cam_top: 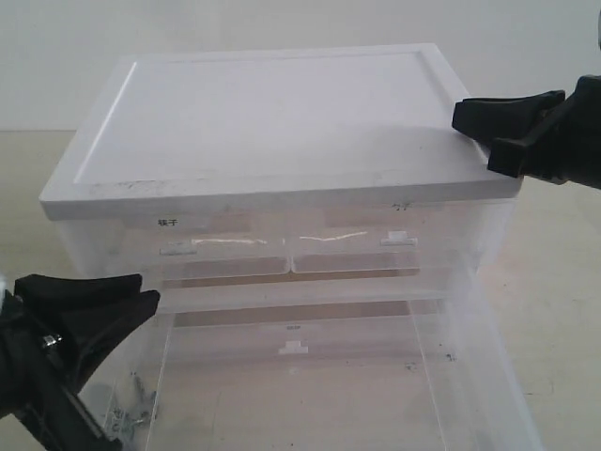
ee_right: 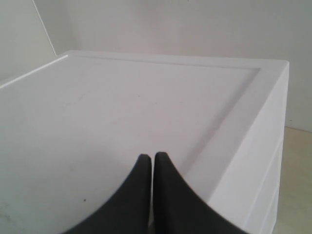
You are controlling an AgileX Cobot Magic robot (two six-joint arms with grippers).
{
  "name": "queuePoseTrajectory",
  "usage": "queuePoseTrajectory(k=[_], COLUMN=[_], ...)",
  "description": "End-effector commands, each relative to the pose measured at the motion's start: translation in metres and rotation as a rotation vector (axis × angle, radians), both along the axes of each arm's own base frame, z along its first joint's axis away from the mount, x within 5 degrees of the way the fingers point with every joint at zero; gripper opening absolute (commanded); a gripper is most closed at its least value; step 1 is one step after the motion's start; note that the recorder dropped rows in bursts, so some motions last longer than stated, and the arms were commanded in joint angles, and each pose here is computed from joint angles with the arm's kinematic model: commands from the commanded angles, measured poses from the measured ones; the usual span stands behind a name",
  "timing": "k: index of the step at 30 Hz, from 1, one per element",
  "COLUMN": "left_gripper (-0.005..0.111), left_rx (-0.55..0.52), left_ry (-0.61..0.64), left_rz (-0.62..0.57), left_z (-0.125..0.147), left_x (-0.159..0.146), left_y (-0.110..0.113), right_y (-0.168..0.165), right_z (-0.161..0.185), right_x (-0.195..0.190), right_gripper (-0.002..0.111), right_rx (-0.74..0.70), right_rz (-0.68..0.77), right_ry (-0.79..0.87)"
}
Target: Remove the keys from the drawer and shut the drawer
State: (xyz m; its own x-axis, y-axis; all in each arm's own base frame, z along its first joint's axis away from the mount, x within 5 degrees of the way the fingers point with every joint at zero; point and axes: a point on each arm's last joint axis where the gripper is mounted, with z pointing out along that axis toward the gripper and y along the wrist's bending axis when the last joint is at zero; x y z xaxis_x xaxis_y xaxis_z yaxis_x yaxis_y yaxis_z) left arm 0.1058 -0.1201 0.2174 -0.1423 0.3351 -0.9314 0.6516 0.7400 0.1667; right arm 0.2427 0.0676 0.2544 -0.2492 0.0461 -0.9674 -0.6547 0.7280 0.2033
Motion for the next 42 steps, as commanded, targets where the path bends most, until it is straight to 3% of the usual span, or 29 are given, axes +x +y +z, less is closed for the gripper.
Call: queuePoseTrajectory(k=[1, 4, 8, 14, 19, 31, 42], left_gripper=[0.005, 0.005, 0.005, 0.005, 0.005, 0.005, 0.005], left_rx=[-0.013, 0.039, 0.06, 0.229, 0.247, 0.261, 0.196], left_ry=[-0.013, 0.069, 0.097, 0.212, 0.201, 0.138, -0.004], left_rz=[-0.242, -0.419, -0.478, -0.591, -0.623, -0.52, -0.382], left_z=[0.017, 0.015, 0.009, -0.02, -0.021, -0.029, -0.02], left_x=[-0.022, -0.04, -0.047, -0.057, -0.062, -0.049, -0.033], left_y=[-0.002, -0.003, -0.01, -0.033, -0.045, -0.056, -0.059], right_y=[0.0, 0.0, 0.0, 0.0, 0.0, 0.0, 0.0], right_z=[-0.008, -0.008, -0.007, -0.008, -0.008, -0.008, -0.008], right_x=[0.0, 0.0, 0.0, 0.0, 0.0, 0.0, 0.0], right_gripper=[0.0, 0.0, 0.0, 0.0, 0.0, 0.0, 0.0], right_rx=[-0.044, -0.044, -0.044, -0.048, -0.048, -0.048, -0.048], right_rz=[0.008, 0.008, 0.007, 0.002, 0.002, 0.003, 0.003], right_ry=[0.027, 0.027, 0.025, 0.028, 0.028, 0.03, 0.03])
